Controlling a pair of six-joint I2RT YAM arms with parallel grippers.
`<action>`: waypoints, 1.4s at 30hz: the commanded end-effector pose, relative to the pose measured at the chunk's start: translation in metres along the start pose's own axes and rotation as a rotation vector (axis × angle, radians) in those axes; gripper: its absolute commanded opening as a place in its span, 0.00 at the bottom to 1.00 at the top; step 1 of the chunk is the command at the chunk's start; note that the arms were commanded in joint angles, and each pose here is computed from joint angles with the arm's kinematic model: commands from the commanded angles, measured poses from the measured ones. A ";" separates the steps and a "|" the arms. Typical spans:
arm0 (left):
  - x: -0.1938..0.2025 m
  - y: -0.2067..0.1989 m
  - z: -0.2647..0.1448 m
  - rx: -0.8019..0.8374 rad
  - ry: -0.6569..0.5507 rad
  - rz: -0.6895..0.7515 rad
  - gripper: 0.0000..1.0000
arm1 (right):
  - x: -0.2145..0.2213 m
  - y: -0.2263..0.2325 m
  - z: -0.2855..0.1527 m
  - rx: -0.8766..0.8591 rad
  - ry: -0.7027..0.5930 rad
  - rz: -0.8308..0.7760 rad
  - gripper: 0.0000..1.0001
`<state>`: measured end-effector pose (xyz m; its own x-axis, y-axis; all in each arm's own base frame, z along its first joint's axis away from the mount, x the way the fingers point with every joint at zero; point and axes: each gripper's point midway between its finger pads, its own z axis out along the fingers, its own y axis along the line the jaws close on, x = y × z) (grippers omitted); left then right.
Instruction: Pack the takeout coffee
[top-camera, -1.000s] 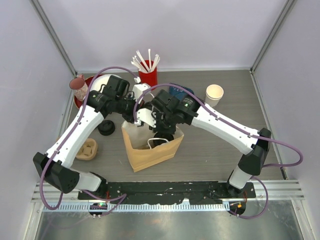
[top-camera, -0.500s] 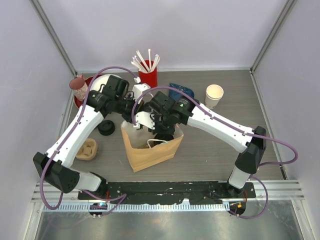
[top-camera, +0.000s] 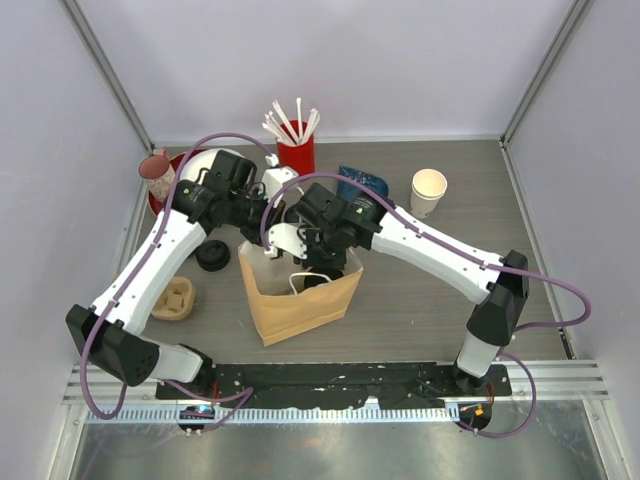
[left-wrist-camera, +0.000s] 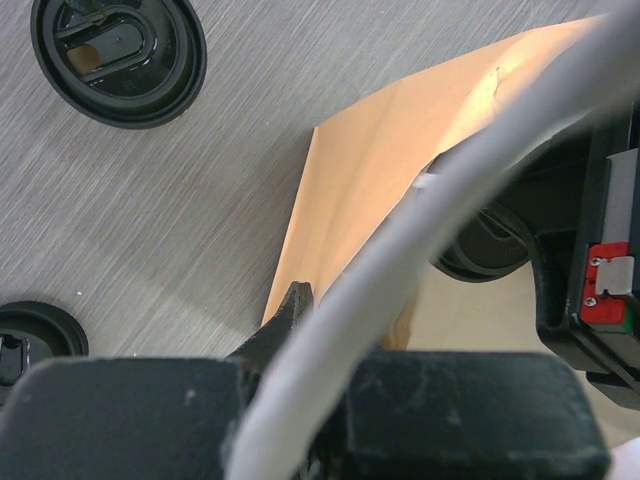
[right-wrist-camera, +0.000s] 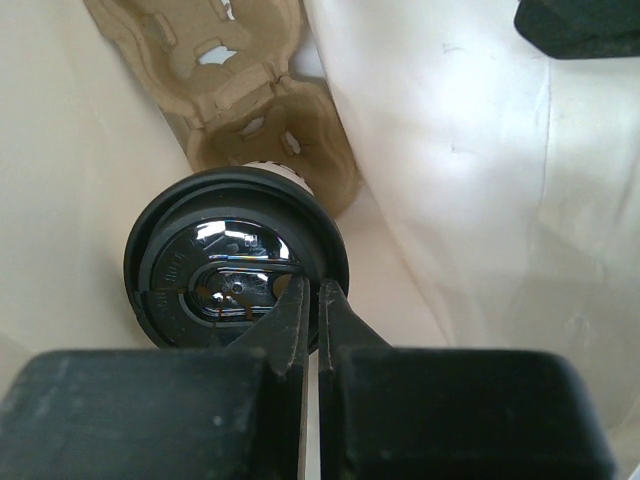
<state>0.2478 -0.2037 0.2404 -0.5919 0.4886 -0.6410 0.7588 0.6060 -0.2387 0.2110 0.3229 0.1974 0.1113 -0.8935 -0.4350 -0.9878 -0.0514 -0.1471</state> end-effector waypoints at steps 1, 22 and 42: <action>-0.025 -0.019 -0.011 0.057 -0.082 0.057 0.00 | 0.001 -0.001 0.032 -0.025 0.024 0.058 0.01; -0.019 0.001 -0.015 -0.063 -0.062 0.086 0.00 | 0.024 0.005 0.027 0.013 0.087 0.121 0.01; -0.011 -0.007 -0.014 -0.013 -0.039 0.125 0.00 | 0.010 -0.009 0.007 0.101 0.028 0.170 0.10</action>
<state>0.2564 -0.1987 0.2382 -0.5300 0.5423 -0.6519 0.7892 0.5968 -0.1451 0.2119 0.3255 0.1769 0.0289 -0.9063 -0.4216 -0.9902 0.0317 -0.1361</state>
